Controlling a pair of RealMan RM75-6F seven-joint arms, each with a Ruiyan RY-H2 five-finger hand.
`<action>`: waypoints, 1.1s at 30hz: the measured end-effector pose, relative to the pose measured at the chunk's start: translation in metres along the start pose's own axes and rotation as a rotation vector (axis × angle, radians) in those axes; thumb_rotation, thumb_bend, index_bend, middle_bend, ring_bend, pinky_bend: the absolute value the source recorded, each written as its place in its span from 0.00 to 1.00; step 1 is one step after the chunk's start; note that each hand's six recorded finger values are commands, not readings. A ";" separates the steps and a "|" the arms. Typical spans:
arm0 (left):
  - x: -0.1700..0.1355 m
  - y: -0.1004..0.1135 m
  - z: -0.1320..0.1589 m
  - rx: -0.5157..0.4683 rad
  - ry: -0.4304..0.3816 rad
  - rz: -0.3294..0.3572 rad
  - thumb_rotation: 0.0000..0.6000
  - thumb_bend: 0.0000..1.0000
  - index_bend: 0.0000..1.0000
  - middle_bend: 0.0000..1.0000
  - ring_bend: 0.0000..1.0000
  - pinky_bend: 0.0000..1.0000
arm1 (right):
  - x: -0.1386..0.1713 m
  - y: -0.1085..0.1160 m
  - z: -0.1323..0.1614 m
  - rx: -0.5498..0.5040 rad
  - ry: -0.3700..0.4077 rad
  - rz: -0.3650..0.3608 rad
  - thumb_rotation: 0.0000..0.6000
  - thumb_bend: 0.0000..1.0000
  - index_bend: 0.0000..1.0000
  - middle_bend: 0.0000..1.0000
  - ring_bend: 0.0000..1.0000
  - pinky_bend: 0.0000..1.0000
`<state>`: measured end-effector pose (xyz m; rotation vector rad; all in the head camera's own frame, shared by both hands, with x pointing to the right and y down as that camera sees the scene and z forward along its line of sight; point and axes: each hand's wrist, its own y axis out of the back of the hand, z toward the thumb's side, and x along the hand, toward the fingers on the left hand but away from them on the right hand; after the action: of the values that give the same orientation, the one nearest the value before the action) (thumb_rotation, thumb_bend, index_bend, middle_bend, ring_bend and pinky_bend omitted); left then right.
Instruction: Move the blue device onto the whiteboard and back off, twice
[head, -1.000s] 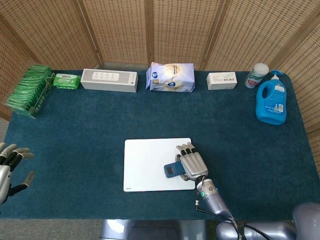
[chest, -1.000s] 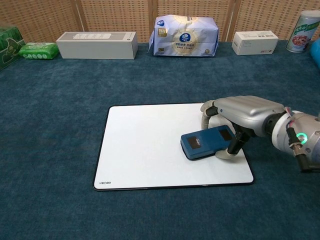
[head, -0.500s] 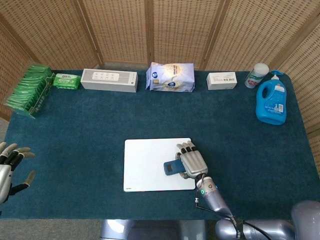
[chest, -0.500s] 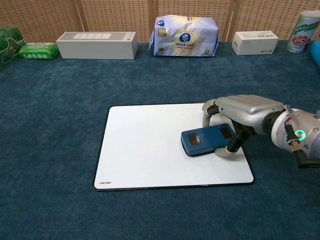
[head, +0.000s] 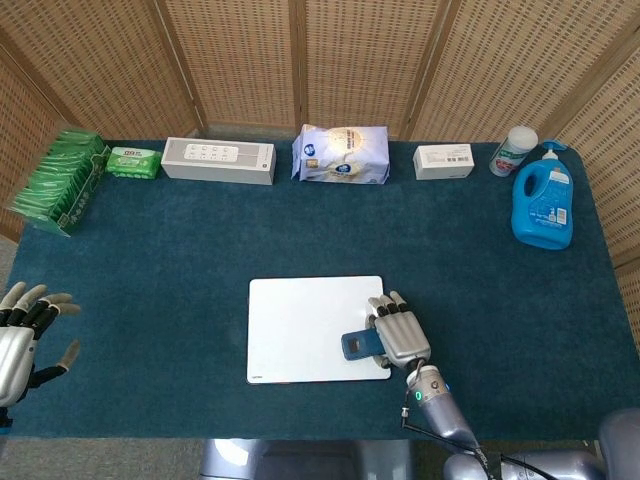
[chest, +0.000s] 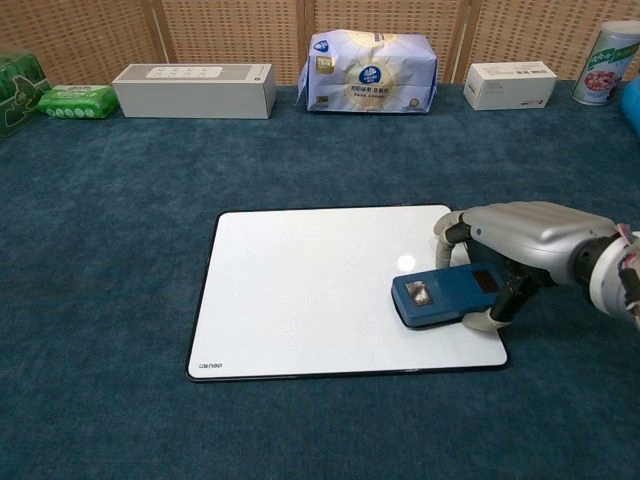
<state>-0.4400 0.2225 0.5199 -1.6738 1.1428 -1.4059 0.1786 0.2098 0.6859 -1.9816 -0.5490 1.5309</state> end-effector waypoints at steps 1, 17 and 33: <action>0.000 0.000 0.000 0.000 0.000 0.000 1.00 0.42 0.33 0.28 0.15 0.03 | 0.001 0.000 -0.001 0.001 -0.001 0.000 1.00 0.26 0.70 0.12 0.00 0.00; -0.005 0.002 -0.006 0.007 0.024 0.006 1.00 0.42 0.33 0.28 0.14 0.03 | -0.024 0.011 0.015 0.026 0.056 -0.014 1.00 0.26 0.70 0.12 0.00 0.00; -0.002 0.000 -0.004 0.001 0.012 0.003 1.00 0.42 0.33 0.28 0.14 0.03 | -0.018 0.005 0.015 0.035 0.040 0.008 1.00 0.26 0.70 0.12 0.00 0.00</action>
<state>-0.4442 0.2244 0.5200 -1.6643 1.1507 -1.4167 0.1597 0.1973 0.6933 -1.9858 -0.4951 1.4921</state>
